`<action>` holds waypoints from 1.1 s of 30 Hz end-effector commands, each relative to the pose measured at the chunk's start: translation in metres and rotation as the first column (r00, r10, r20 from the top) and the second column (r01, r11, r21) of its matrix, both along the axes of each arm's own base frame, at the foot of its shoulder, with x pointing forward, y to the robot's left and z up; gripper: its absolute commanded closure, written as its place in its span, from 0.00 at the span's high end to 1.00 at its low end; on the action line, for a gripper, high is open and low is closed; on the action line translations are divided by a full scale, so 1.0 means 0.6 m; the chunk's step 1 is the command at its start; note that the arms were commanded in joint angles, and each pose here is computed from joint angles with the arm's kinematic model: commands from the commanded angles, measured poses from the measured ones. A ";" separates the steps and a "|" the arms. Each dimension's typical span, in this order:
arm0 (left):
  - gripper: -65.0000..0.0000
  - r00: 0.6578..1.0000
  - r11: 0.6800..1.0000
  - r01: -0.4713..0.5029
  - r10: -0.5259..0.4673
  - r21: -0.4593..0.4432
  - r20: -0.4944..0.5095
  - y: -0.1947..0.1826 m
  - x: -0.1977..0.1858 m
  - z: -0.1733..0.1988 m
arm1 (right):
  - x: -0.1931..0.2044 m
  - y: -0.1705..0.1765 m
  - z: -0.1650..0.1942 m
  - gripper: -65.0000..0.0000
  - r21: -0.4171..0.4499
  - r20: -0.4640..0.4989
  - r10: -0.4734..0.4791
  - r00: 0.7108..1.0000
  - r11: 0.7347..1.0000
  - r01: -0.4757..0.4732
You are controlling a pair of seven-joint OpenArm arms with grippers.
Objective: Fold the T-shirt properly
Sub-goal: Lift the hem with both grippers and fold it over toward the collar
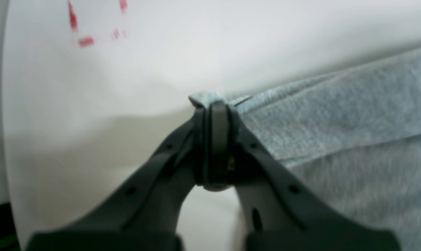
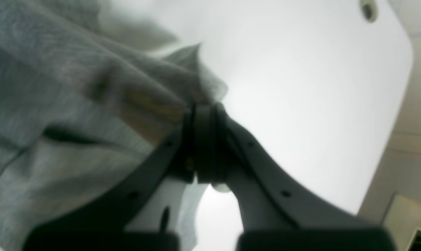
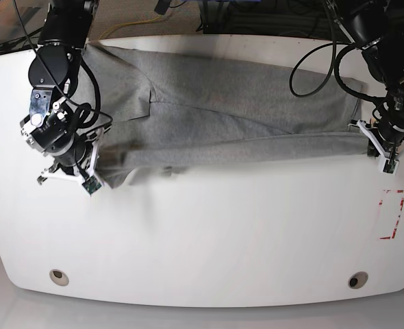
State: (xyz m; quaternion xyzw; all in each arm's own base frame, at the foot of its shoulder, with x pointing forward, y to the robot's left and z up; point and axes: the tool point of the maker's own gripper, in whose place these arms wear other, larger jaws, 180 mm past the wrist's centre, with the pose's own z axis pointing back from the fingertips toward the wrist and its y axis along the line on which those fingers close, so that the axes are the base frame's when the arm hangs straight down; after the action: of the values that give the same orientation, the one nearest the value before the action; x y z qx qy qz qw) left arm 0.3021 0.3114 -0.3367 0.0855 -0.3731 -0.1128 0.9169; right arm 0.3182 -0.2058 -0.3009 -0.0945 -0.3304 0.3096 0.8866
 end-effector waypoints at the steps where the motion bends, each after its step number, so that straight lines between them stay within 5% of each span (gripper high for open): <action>1: 0.00 1.000 0.999 -0.005 0.005 0.031 0.014 0.013 -0.005 0.013 | -0.011 -0.003 0.009 0.00 -0.017 0.020 0.006 1.000 1.000 -0.005; 5: 0.00 1.000 0.999 0.000 0.001 0.042 -0.025 0.012 -0.032 -0.003 | -0.057 -0.015 -0.031 0.00 -0.012 -0.058 -0.026 0.998 1.000 0.025; 10: 0.00 0.998 0.998 0.011 -0.007 0.063 -0.066 0.011 -0.065 -0.016 | -0.104 -0.015 -0.059 0.00 0.120 -0.112 -0.080 0.990 0.988 0.093; 19: 0.00 0.988 0.998 0.018 -0.008 0.062 -0.155 0.011 -0.114 -0.053 | -0.172 -0.012 -0.107 0.00 0.224 -0.244 -0.142 0.959 0.954 0.198; 22: 0.01 0.985 0.998 0.020 -0.009 0.064 -0.172 0.011 -0.123 -0.060 | -0.186 -0.025 -0.123 0.17 0.219 -0.275 -0.195 0.941 0.941 0.259; 27: 0.25 0.979 0.998 0.033 -0.022 0.050 -0.204 0.004 -0.133 -0.077 | -0.195 -0.034 -0.130 0.49 0.230 -0.284 -0.236 0.929 0.924 0.305; 33: 0.50 0.981 0.997 0.051 -0.039 0.062 -0.188 -0.003 -0.130 -0.065 | -0.186 -0.042 -0.094 0.60 0.292 -0.214 -0.252 0.944 0.905 0.308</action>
State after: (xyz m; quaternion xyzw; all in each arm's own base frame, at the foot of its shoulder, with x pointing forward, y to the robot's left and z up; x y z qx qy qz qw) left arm 0.2165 0.3038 -0.3922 0.0790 -0.2634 -0.1482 0.9500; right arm 0.2007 -0.2257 -0.3704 0.0370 -0.2572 0.1281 0.9571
